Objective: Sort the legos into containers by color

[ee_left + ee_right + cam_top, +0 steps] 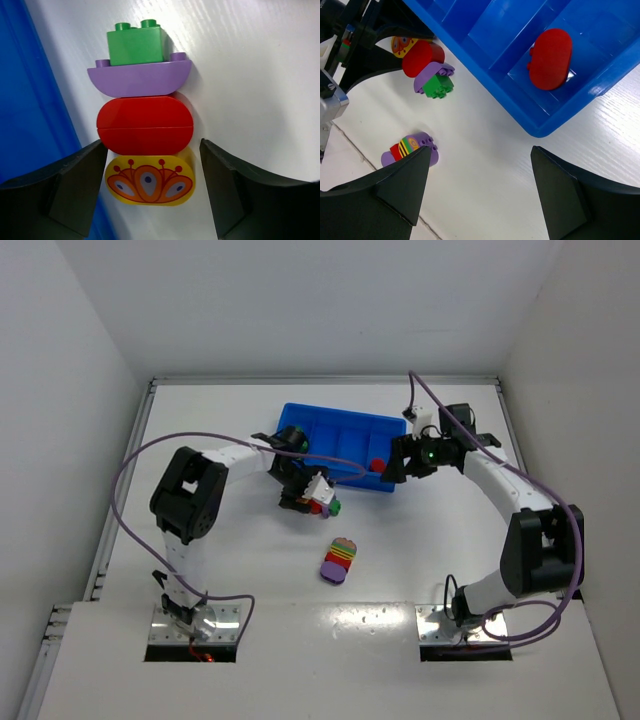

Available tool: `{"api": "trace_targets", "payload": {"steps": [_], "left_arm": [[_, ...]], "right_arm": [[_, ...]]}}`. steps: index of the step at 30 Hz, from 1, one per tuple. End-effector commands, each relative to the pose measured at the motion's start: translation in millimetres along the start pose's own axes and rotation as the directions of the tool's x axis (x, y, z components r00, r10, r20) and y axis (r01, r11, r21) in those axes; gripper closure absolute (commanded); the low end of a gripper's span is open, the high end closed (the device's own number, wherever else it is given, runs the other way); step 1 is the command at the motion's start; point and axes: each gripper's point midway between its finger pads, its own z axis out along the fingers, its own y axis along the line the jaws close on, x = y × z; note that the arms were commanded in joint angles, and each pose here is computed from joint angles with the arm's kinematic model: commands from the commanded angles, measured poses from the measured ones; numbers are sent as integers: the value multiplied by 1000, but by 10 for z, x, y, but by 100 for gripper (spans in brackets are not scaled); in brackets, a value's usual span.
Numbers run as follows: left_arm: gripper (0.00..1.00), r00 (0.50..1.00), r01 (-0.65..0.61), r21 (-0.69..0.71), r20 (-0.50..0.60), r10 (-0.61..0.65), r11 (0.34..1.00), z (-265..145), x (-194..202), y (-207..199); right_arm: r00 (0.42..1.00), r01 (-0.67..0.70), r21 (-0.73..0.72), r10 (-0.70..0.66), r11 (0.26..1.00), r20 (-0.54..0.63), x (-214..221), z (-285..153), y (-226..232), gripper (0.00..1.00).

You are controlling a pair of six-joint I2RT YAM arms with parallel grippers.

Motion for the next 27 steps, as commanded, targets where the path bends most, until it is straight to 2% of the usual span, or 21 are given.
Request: {"api": "trace_targets", "payload": {"steps": [1,4,5,8,9,11,14,19,22,23,27], "left_arm": [[19,999,-51,-18,15,51,999,-8,-101,159],[19,999,-43,-7,2,43,999,7,-68,177],[22,999,-46,7,-6,46,999,59,-63,150],[36,1000,-14,16,-7,14,1000,41,-74,128],[45,1000,4,16,-8,-4,1000,41,-74,120],[53,1000,18,20,-8,-18,1000,9,-92,81],[60,998,57,24,-12,-57,998,-34,-57,-32],[64,982,185,-16,45,-184,983,-262,-133,-140],[65,959,279,-85,76,-273,957,-376,-138,-137],[65,947,318,-113,94,-309,941,-446,-196,-181],[65,934,352,-251,152,-323,902,-679,-342,-48]], "right_arm": [[1000,20,-23,-19,1000,21,-56,12,13,18],[1000,20,-23,-19,1000,20,-56,13,13,18],[999,25,-22,-24,999,28,-93,3,16,18],[1000,19,-23,-18,1000,19,-73,26,2,18],[1000,19,-23,-18,1000,19,-73,26,2,18],[1000,19,-23,-18,1000,19,-73,26,2,18],[1000,19,-23,-18,1000,19,-73,26,2,18],[999,24,-34,-23,999,28,-113,16,26,18],[999,47,-111,-43,993,33,-145,34,217,18],[1000,4,-160,0,987,24,-130,47,300,18],[994,-99,-282,107,954,14,-205,125,548,18]]}}
